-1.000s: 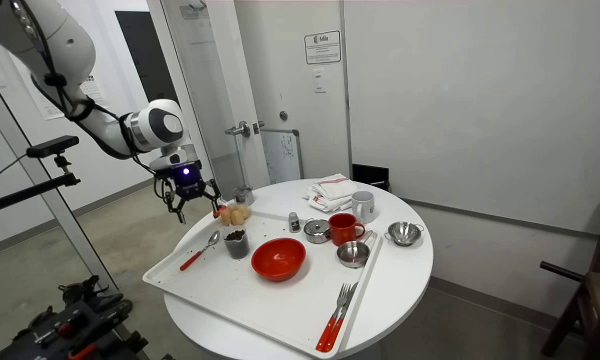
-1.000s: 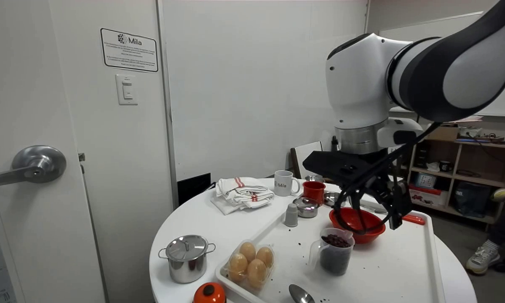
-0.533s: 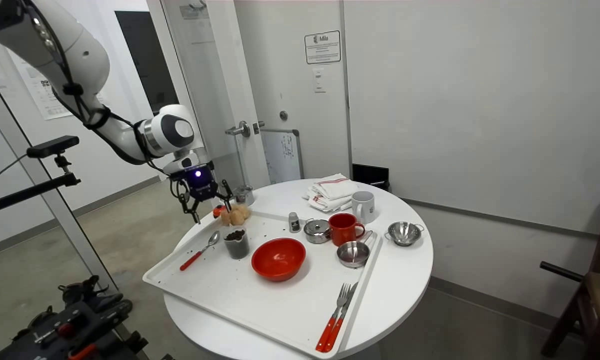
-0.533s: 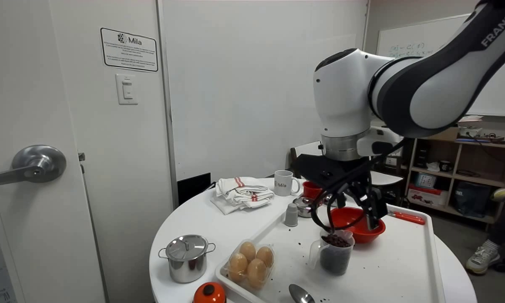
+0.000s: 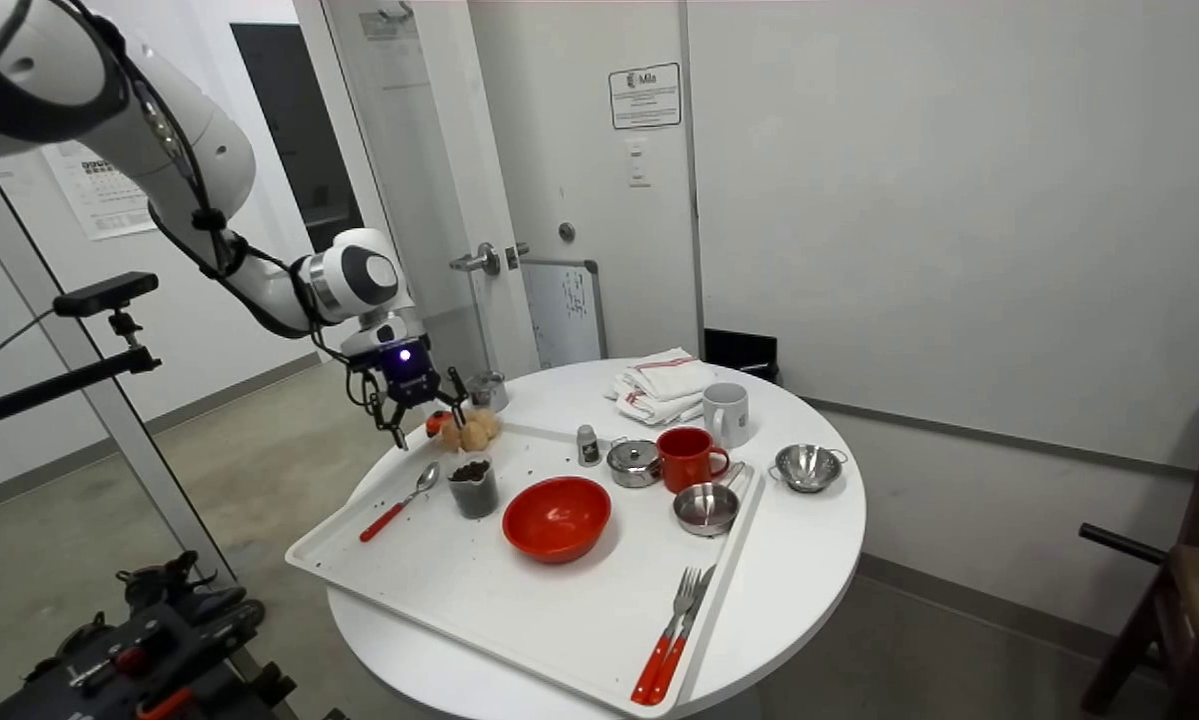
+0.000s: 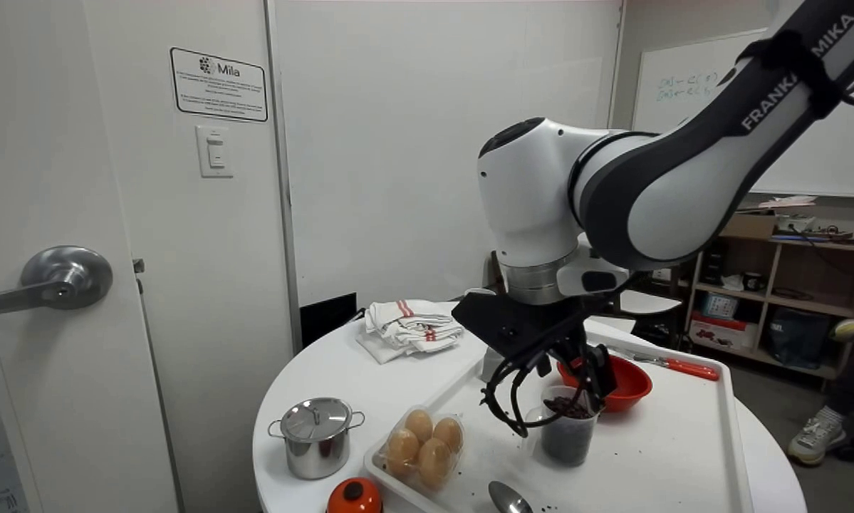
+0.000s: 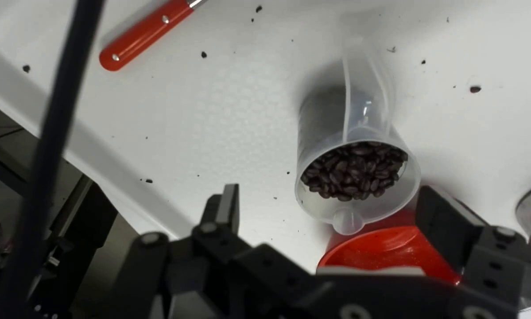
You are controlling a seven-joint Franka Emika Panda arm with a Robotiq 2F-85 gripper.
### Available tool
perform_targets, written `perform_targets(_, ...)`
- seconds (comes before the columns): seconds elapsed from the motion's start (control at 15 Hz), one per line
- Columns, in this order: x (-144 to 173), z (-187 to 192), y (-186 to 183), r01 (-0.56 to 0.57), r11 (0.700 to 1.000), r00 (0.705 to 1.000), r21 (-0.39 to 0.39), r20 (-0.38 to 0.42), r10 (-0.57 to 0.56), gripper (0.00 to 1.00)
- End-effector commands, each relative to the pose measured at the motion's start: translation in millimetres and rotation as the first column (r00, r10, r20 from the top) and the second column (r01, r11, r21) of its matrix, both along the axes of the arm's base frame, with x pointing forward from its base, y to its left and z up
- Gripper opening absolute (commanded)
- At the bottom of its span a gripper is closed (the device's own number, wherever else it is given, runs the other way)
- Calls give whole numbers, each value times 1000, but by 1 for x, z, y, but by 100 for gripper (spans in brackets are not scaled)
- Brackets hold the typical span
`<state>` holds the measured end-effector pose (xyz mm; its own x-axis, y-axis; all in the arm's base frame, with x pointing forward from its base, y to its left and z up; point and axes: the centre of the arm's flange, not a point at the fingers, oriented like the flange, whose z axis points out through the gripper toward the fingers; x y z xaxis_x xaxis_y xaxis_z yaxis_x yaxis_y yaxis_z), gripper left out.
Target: Pour some of the contents in the jug into the red bowl on the table
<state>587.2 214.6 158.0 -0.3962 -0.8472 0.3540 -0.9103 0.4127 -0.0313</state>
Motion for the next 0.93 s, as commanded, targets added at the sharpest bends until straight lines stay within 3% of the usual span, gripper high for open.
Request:
perform_targets(0.0, 25, -7, 18, -70, 997, 997, -24, -27, 70, 100)
perform_targets(0.47, 45, -19, 15, -152, 988, 985, 20, -75, 153, 100)
perform_targets(0.87, 51, -23, -14, -116, 991, 989, 72, -83, 122, 100)
